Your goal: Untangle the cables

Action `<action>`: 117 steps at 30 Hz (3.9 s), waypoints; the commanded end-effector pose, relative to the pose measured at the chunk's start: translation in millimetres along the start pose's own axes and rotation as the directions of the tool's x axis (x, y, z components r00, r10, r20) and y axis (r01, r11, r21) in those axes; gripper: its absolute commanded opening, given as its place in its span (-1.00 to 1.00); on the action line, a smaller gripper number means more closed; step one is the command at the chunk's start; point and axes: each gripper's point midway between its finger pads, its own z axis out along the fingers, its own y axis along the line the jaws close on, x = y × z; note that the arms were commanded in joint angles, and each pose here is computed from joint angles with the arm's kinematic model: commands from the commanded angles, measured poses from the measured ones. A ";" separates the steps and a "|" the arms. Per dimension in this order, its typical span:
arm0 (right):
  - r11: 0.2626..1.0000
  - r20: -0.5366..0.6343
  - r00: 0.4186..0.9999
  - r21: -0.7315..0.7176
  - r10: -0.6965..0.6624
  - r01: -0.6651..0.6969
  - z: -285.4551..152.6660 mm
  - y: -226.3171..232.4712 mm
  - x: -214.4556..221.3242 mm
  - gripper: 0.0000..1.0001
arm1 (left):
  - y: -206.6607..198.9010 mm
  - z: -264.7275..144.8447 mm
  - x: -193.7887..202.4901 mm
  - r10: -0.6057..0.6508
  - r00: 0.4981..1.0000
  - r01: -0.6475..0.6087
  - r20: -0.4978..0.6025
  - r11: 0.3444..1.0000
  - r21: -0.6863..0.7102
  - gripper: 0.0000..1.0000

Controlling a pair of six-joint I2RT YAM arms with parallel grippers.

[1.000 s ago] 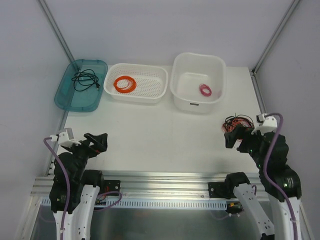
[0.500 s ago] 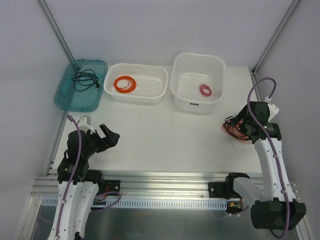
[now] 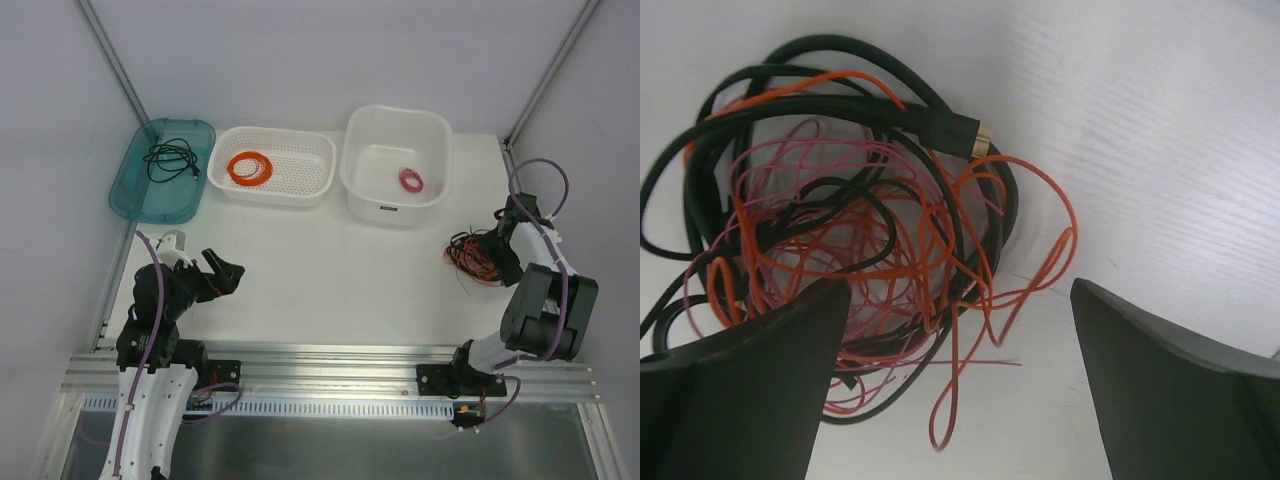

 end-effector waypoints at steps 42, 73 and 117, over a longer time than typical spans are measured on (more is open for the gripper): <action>-0.369 0.508 -0.085 -0.490 -0.857 0.790 -182.5 92.6 344.7 -0.09 | -45.8 22.5 45.3 0.006 0.957 0.064 -0.291 0.970 0.233 0.98; 0.164 0.387 0.677 -0.784 -0.626 0.599 -196.2 79.0 298.3 0.66 | -110.7 113.0 134.1 0.235 0.846 -0.270 -0.478 0.963 -0.005 -0.16; 0.585 0.274 0.762 -0.507 -0.586 0.633 -134.4 17.2 151.7 -0.92 | -98.0 -37.9 -183.6 0.317 0.930 -0.258 0.187 0.924 -0.281 -1.00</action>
